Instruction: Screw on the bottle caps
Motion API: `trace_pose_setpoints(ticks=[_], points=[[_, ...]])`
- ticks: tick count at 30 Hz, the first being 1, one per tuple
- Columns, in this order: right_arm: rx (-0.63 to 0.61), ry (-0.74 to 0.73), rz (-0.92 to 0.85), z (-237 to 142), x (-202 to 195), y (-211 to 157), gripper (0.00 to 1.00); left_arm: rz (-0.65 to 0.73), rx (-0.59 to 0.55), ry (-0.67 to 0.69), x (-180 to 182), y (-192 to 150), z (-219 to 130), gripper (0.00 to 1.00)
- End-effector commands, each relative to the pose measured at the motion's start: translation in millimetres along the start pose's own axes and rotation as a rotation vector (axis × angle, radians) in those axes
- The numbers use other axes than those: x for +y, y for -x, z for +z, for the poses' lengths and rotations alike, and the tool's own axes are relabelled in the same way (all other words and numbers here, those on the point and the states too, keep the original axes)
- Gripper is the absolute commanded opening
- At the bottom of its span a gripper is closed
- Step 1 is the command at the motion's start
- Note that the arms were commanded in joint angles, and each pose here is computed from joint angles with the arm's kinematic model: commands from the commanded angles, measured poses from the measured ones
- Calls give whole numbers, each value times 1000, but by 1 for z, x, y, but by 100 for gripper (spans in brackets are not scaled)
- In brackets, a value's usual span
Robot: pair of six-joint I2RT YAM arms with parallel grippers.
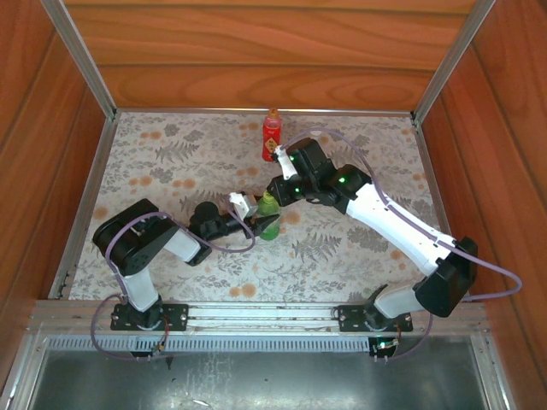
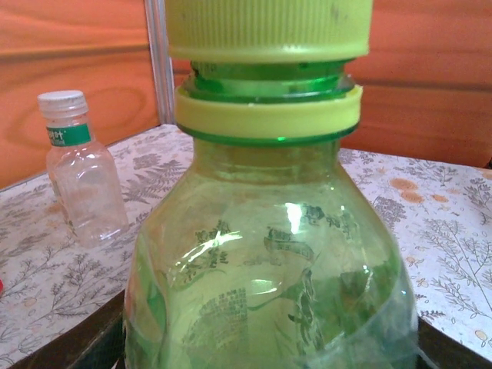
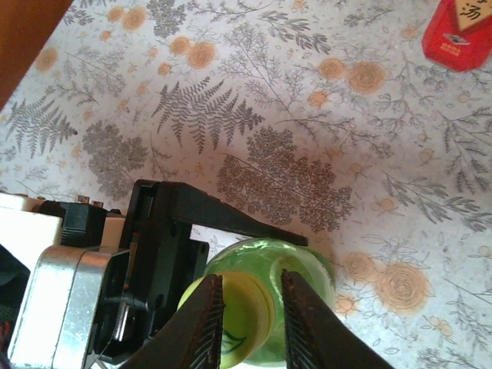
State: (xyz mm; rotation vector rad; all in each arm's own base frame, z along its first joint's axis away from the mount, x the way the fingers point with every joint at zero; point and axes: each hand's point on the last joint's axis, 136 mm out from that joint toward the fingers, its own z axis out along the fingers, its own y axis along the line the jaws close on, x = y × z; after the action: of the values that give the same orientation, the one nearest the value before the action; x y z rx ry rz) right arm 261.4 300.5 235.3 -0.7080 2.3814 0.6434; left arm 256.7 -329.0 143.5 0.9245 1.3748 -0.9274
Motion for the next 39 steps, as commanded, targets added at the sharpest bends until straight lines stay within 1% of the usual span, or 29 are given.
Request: trace_pose_setpoints(ticks=[1, 7, 9, 15, 21, 23, 28, 30, 31, 34, 39], points=[[37, 53, 21, 8, 4, -11, 25, -37, 33, -14, -3, -9, -4, 60], [86, 84, 50, 12, 3, -27, 22, -42, 31, -10, -1, -8, -4, 60], [98, 96, 60, 11, 4, -32, 19, -51, 32, -1, 1, -8, -4, 60], [119, 138, 84, 4, 11, -42, 14, -103, 27, 39, 12, -7, -5, 59], [98, 196, 94, -10, 21, -43, 13, -107, 26, 42, 14, -7, -4, 58], [62, 205, 85, -16, 23, -37, 15, -87, 29, 37, 13, -8, -4, 58], [-62, 159, 71, -26, 14, -14, 24, -58, 37, 18, 9, -11, -5, 59], [-100, 164, 88, -26, 10, -2, 32, -53, 38, 10, 8, -11, -6, 58], [-111, 168, 97, -26, 8, 3, 34, -53, 38, 6, 7, -11, -6, 58], [-107, 192, 118, -17, 5, 16, 34, -51, 40, -2, 5, -12, -6, 58], [-59, 241, 113, 1, 9, 21, 31, -43, 34, -4, 5, -9, -6, 59]])
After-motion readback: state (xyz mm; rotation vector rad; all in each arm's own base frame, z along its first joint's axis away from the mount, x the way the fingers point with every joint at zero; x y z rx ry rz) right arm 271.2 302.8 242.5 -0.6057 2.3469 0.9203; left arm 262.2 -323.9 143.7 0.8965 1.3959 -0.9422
